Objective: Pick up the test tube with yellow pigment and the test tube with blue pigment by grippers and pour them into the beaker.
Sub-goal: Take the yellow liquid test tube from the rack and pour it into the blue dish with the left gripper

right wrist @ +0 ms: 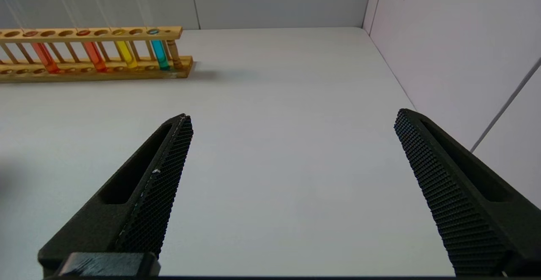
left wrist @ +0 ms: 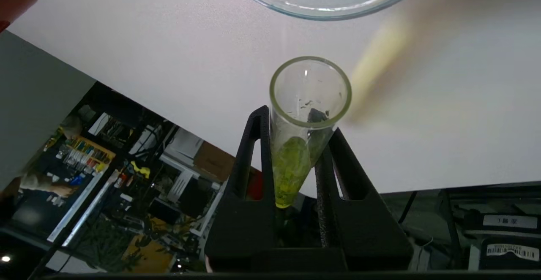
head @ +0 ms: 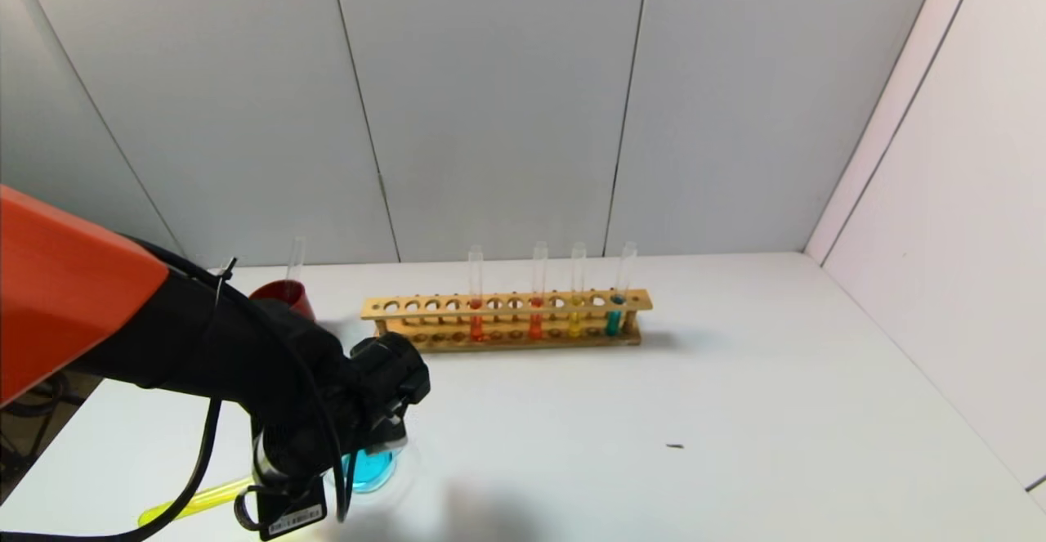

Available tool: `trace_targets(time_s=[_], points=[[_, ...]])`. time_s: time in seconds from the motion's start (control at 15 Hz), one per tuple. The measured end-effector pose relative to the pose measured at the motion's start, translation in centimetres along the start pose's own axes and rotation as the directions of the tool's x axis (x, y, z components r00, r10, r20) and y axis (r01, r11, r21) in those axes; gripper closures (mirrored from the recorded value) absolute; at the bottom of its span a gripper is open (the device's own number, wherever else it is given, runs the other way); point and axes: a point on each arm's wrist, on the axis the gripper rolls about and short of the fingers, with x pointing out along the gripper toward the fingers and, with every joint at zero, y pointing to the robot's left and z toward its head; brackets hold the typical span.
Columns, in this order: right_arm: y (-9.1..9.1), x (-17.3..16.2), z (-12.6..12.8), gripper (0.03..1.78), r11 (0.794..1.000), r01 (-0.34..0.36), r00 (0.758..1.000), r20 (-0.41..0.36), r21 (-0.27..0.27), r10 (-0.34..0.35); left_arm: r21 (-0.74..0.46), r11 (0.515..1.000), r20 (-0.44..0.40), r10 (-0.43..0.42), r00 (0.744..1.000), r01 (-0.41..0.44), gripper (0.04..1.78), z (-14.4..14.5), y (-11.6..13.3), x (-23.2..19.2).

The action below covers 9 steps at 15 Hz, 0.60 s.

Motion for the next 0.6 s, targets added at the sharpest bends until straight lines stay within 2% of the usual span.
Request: trace_targets(time_s=[0.6], points=[[0.0,0.0,0.0,0.07,1.0,0.0,1.0,0.0,0.0,0.0,0.066,0.997,-0.076,-0.033,0.997,0.038,1.5,0.98,0.13,0.36]])
